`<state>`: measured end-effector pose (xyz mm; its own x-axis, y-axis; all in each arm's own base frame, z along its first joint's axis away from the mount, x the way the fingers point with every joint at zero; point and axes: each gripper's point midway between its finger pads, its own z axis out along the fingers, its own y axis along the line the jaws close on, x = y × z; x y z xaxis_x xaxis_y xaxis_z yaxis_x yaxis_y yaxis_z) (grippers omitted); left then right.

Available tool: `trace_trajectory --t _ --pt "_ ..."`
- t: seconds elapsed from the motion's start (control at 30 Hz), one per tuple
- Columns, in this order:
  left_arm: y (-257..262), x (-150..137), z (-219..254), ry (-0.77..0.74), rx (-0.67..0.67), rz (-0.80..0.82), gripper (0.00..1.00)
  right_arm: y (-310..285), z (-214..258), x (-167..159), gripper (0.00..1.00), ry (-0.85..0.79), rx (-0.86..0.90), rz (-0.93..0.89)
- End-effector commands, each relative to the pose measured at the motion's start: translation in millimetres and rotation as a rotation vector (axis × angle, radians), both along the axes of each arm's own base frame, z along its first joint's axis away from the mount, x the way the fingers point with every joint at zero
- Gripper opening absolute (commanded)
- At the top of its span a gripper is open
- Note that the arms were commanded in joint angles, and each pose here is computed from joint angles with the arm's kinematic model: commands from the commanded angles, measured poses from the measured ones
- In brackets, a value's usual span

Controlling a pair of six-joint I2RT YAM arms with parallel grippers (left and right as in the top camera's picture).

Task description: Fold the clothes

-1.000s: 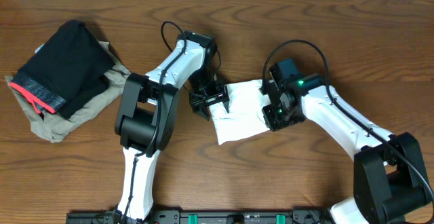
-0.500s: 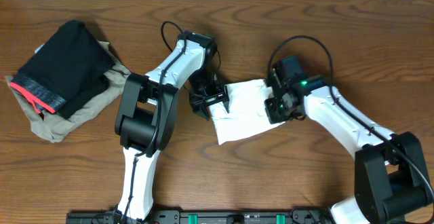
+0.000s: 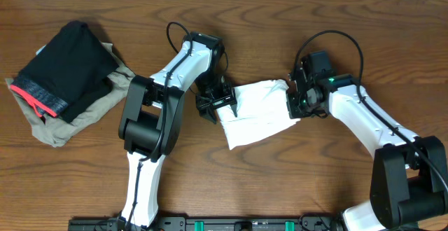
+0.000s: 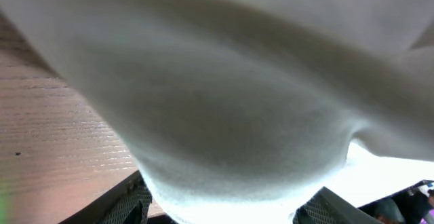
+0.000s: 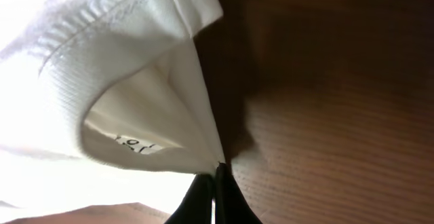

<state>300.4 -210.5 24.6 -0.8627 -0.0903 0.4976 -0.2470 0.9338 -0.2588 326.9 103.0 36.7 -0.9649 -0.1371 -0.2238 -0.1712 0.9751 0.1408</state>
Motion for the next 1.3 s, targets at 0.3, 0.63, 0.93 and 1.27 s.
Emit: trace_trajectory --t 0.3,0.63,0.93,1.27 --pt "4 -5 -2 0.001 0.021 -0.037 0.65 -34 3 14 0.06 -0.045 -0.153 -0.102" --pt "7 18 59 -0.263 -0.024 -0.113 0.67 12 94 18 0.1 -0.215 0.071 0.024" --pt "22 88 93 -0.681 0.098 -0.127 0.77 61 84 -18 0.09 -0.117 0.18 0.193" --pt "-8 114 62 -0.735 -0.04 -0.21 0.76 87 22 -33 0.07 0.051 0.154 0.26"
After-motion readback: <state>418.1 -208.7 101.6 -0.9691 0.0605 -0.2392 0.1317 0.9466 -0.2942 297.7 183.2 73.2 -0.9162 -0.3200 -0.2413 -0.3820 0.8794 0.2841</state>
